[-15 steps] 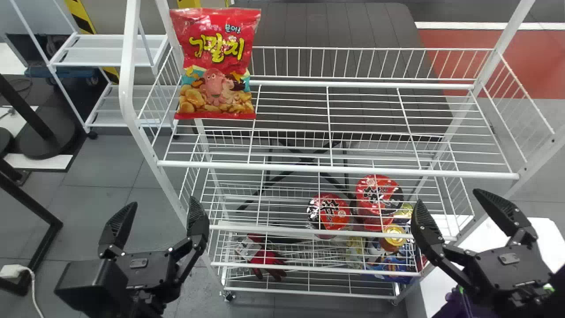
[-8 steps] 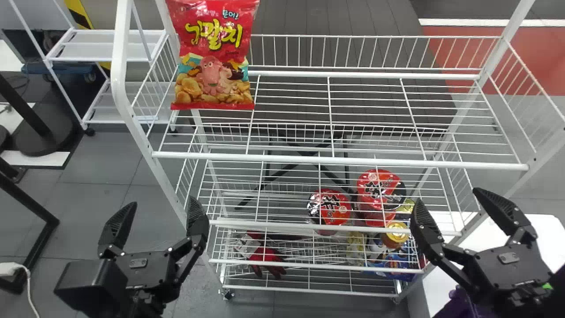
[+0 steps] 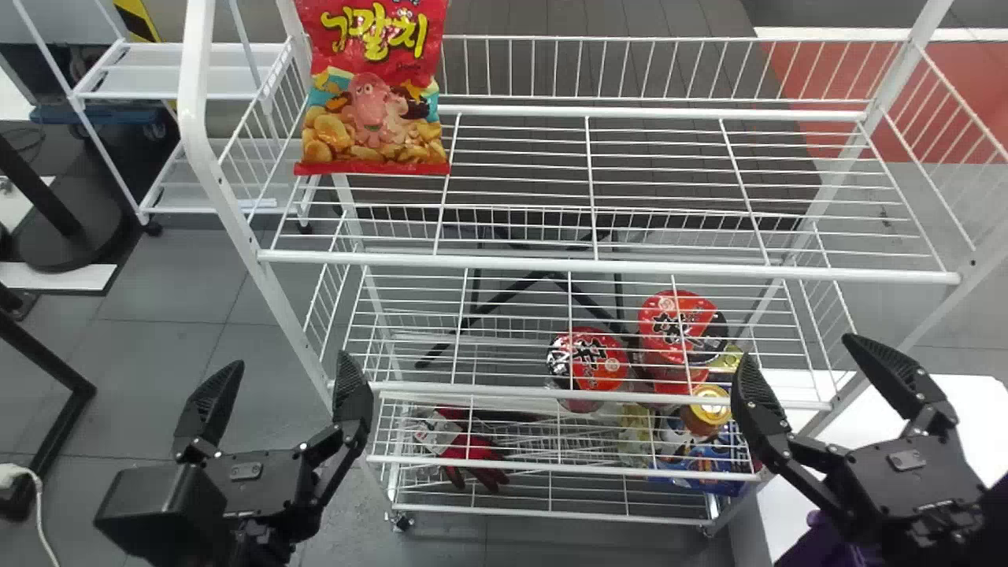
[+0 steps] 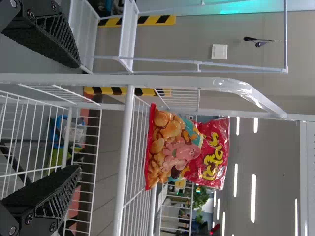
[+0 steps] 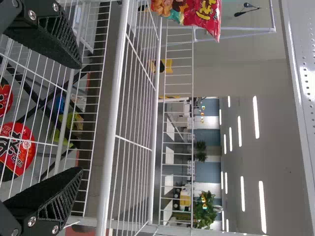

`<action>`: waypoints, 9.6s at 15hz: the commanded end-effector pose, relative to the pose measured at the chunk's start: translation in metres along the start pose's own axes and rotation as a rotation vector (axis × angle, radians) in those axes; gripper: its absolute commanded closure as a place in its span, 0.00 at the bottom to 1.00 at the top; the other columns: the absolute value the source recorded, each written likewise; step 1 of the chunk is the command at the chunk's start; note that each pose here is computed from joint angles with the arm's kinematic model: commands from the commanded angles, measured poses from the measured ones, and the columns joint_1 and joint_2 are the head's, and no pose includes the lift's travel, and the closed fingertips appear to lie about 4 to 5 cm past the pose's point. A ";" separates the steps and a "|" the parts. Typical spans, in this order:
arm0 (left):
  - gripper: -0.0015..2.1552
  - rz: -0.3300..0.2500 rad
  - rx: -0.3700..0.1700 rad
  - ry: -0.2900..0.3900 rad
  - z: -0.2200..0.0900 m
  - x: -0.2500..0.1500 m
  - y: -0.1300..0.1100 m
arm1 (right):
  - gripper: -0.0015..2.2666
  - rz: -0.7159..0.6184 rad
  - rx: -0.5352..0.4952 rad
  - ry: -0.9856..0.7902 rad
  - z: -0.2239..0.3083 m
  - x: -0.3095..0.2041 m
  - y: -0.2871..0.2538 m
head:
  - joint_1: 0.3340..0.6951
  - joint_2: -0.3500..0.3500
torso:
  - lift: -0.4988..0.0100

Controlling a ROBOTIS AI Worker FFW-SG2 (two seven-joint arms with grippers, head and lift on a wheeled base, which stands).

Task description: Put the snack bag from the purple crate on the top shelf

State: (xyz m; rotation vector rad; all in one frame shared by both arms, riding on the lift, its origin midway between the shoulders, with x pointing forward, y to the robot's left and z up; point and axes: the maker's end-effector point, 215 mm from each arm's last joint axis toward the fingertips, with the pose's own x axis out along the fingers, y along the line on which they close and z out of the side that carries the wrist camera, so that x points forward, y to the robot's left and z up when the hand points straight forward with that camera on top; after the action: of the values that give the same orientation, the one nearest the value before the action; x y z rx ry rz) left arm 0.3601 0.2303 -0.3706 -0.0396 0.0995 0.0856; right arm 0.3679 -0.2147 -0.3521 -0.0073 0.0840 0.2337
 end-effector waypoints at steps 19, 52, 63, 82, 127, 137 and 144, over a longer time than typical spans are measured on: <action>0.04 -0.004 0.000 0.007 -0.003 -0.003 -0.004 | 0.04 0.003 -0.008 -0.003 0.000 -0.003 -0.001 | 1.00 0.52 | 0.53; 0.04 -0.010 -0.049 -0.161 0.039 -0.083 -0.011 | 0.04 0.078 -0.018 -0.034 0.003 -0.029 0.035 | 1.00 0.58 | 0.27; 0.04 -0.007 -0.050 -0.186 0.048 -0.086 -0.008 | 0.04 0.091 -0.014 -0.045 0.005 -0.030 0.042 | 1.00 0.60 | 0.19; 0.04 -0.011 -0.061 -0.206 0.055 -0.087 -0.011 | 0.04 0.098 -0.028 -0.123 0.023 -0.037 0.038 | 1.00 0.58 | 0.09; 0.04 -0.029 -0.071 -0.266 0.042 -0.036 0.021 | 0.03 -0.648 0.521 1.583 -0.256 -0.374 -0.311 | 1.00 0.00 | 0.09; 0.04 0.009 -0.089 -0.328 0.056 -0.039 0.044 | 0.03 -0.731 0.409 1.960 -0.304 -0.431 -0.288 | 1.00 0.00 | 0.09; 0.04 0.034 -0.105 -0.340 0.059 -0.036 0.053 | 0.03 -0.761 0.316 2.046 -0.306 -0.434 -0.286 | 1.00 0.00 | 0.09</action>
State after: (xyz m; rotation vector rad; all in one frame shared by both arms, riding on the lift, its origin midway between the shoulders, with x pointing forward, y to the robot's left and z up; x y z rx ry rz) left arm 0.3262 0.2805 -0.3104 -0.1248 -0.2423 0.1238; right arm 0.0061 -0.6046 -0.6338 0.0128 2.0463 -0.5858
